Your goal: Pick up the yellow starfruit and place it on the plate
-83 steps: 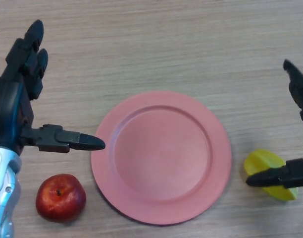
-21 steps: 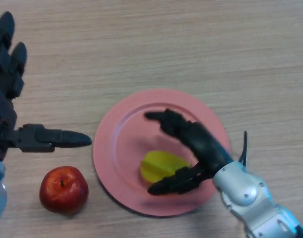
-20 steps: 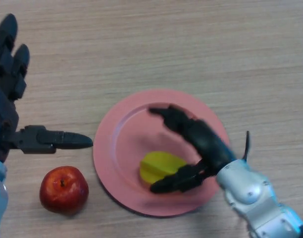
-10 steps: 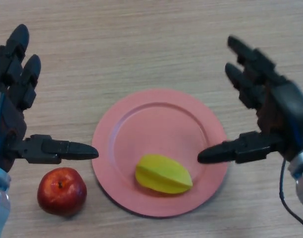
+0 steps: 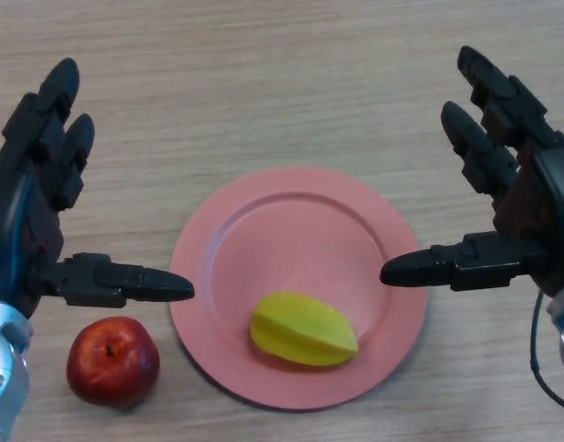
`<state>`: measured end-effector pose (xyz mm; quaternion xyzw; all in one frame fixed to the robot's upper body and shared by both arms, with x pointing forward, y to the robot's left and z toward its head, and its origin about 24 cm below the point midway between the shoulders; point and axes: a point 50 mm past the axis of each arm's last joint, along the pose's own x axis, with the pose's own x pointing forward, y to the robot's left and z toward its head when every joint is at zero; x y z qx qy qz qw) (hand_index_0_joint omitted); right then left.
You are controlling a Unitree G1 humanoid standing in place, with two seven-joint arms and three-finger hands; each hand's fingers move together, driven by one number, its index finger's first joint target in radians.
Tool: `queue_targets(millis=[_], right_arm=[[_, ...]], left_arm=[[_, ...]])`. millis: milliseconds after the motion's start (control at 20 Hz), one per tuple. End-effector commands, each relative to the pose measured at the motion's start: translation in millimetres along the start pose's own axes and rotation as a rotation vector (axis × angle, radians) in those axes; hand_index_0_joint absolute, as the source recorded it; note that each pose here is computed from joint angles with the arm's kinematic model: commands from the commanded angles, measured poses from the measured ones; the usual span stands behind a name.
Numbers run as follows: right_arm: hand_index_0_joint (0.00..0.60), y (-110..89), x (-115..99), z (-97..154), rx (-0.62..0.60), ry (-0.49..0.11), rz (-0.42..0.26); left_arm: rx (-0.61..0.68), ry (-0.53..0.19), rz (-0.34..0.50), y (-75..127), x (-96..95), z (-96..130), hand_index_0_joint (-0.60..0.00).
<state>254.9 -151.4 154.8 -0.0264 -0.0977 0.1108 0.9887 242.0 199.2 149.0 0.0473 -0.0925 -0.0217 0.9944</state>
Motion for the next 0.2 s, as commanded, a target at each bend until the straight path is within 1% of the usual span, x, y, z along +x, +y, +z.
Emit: queue_targets(millis=[50, 150, 200], right_arm=[[0.000, -7.4, -4.3, 33.4, -0.031, -0.199, 0.016], [0.000, -11.6, -8.3, 32.2, -0.055, -0.193, 0.018], [0.000, -12.2, -8.6, 32.1, -0.053, -0.191, 0.018]], left_arm=[[0.094, -0.223, 0.057, 14.6, -1.3, 36.5, 0.000], [0.101, -0.221, 0.056, 16.1, -1.0, 37.2, 0.000], [0.112, -0.235, 0.062, 16.5, -1.5, 38.1, 0.000]])
